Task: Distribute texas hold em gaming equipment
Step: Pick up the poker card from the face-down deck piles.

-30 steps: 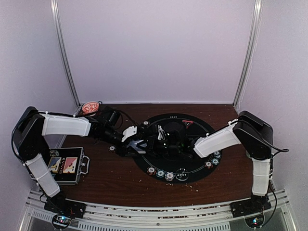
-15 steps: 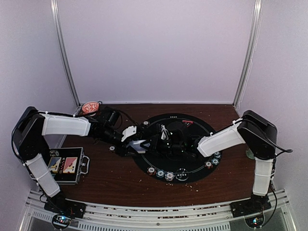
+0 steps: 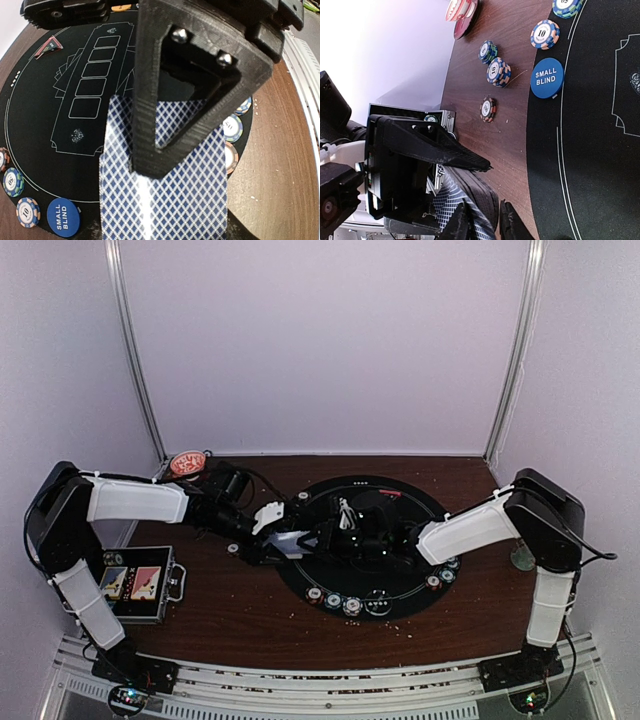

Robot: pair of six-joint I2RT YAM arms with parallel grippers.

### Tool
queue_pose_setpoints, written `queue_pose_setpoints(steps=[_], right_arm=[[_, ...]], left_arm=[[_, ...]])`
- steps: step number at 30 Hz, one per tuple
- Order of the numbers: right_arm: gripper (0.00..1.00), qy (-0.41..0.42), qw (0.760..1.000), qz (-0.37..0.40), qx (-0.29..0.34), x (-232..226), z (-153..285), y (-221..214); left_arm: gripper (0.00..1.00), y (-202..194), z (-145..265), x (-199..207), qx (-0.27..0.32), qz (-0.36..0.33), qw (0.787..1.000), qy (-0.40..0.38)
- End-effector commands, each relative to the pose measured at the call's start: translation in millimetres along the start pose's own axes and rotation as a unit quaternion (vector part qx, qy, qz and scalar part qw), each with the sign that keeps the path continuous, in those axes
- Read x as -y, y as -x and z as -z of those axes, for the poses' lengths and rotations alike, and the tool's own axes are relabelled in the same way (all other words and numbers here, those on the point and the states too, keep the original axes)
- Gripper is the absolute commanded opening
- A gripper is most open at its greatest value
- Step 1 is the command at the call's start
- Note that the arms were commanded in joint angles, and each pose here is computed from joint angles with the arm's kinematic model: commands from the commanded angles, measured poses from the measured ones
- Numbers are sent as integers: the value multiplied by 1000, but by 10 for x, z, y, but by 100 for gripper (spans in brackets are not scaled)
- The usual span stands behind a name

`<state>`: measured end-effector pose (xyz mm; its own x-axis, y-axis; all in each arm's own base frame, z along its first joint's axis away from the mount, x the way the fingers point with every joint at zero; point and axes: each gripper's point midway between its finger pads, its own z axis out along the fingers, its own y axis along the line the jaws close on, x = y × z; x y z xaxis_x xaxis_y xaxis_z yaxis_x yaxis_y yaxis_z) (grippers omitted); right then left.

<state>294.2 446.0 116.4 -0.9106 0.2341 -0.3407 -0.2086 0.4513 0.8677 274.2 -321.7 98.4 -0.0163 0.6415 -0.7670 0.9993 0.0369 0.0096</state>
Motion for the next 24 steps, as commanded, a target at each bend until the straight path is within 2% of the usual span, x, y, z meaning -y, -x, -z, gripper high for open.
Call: queue_pose_setpoints(steps=[1, 14, 18, 24], right_arm=[[19, -9, 1000, 8, 6, 12, 115, 33], [8, 1, 1000, 15, 8, -80, 212, 38], [0, 7, 1000, 16, 7, -111, 240, 34], [0, 19, 1000, 12, 19, -170, 345, 89]], left_arm=[[59, 135, 74, -18, 21, -17, 1000, 7], [59, 114, 64, -30, 18, -16, 1000, 8], [59, 112, 63, -32, 18, -16, 1000, 8], [59, 99, 58, -42, 16, -15, 1000, 10]])
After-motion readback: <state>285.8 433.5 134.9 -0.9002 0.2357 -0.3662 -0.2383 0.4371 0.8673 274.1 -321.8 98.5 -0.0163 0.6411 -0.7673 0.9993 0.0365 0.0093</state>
